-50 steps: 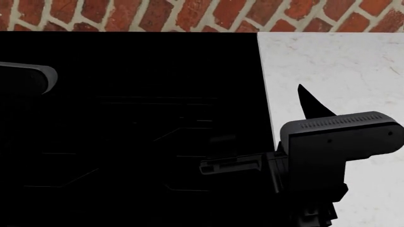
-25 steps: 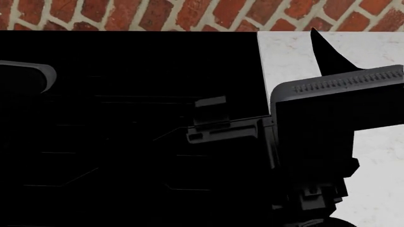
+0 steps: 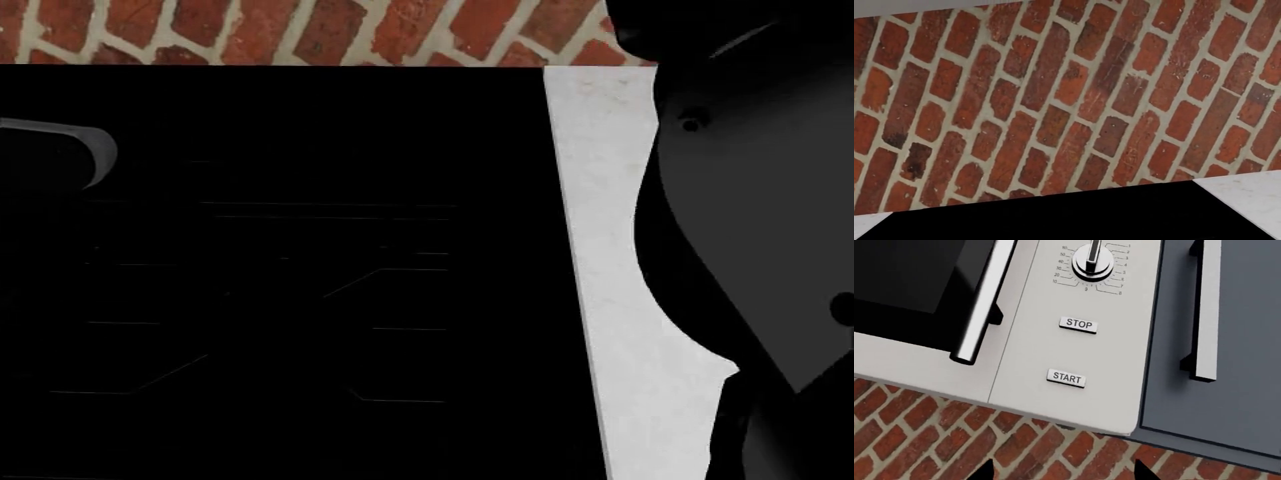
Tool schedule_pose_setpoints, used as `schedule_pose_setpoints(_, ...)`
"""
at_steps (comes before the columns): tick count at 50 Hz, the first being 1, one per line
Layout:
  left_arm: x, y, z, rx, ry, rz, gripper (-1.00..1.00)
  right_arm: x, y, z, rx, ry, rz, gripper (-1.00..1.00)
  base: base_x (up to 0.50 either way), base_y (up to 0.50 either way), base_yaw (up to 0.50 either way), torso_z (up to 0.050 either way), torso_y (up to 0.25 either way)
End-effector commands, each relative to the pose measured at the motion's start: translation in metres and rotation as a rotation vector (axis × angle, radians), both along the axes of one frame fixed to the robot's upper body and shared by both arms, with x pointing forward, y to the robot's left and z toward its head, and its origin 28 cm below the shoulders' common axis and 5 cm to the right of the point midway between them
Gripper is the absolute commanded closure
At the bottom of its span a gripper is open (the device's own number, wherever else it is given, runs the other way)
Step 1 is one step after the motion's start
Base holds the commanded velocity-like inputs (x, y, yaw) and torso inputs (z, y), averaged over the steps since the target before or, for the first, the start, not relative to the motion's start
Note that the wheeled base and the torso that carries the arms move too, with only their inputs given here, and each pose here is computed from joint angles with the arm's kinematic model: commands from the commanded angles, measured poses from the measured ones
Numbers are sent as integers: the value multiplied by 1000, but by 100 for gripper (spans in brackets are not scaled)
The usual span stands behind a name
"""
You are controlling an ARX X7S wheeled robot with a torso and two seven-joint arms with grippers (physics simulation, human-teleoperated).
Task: Press the start button on the microwave
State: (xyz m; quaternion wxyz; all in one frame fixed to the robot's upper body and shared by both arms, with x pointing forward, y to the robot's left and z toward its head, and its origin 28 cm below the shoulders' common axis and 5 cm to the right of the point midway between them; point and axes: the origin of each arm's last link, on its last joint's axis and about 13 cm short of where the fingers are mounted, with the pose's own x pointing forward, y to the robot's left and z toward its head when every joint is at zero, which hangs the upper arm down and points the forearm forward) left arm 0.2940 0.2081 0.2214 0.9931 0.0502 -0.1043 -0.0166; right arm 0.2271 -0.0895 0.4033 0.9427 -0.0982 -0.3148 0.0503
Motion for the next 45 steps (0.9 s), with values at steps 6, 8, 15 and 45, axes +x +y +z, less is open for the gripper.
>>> schedule_pose_setpoints(6,-2,-1,3,4,-9,-11,-100,20,5,74,-10,-37,27,100,0,0,0,0,0)
schedule_pose_setpoints(8,-2,-1,3,5,-10,-13,-100,26,6,79,-2,-32,37,100,0,0,0,0,0)
schedule_pose_setpoints(15,-1,-1,3,3,-14,-16,-100,42,6,92,-14,-62,21,100,0,0,0,0,0)
schedule_pose_setpoints(45,-6,1,1,0,-18,-13,-100,79,10,75,5,42,-7,100,0,0,0,0,0)
